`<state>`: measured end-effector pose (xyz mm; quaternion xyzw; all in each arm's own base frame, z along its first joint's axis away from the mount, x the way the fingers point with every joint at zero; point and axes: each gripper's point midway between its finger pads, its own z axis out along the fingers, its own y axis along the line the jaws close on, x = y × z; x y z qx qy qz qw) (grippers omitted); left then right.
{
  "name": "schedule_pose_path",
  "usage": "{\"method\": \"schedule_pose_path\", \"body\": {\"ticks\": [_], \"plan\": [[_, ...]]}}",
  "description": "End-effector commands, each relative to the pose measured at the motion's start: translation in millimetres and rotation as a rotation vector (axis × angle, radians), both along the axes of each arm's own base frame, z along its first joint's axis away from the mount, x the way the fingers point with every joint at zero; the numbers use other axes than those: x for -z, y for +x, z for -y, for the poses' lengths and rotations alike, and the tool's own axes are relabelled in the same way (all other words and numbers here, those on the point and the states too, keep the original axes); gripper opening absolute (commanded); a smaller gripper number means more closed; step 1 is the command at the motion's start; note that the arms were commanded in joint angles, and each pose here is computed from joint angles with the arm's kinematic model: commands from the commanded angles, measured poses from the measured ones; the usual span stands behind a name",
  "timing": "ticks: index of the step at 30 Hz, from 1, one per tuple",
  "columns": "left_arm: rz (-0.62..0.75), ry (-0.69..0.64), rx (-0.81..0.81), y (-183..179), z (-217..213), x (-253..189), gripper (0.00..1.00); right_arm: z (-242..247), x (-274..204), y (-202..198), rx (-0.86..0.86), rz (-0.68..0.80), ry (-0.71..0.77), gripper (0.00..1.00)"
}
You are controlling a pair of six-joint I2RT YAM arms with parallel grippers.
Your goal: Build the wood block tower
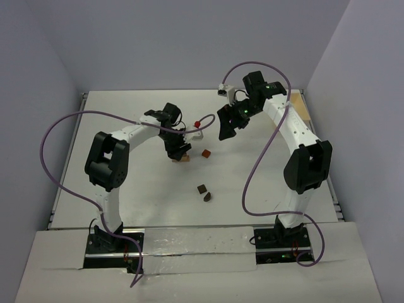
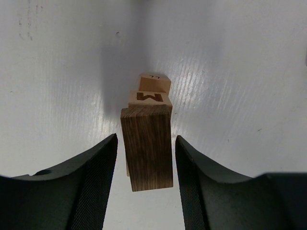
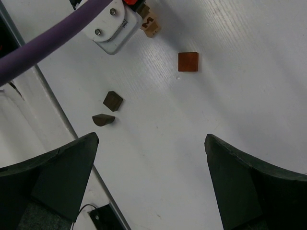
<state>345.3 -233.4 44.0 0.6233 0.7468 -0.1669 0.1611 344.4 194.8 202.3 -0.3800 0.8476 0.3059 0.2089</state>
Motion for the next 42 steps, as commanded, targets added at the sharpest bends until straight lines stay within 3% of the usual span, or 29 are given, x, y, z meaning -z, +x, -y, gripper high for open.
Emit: {"method": "schedule_pose_path", "body": {"ticks": [1,42], "plan": [[0.033,-0.032,0.061,1,10,-16,0.59,-2,-15,4,-0.014,0.029,0.03,1.0],[0.074,-0.024,0.222,-9,9,-13,0.52,-4,-12,-1,-0.034,-0.003,0.038,1.0]]}}
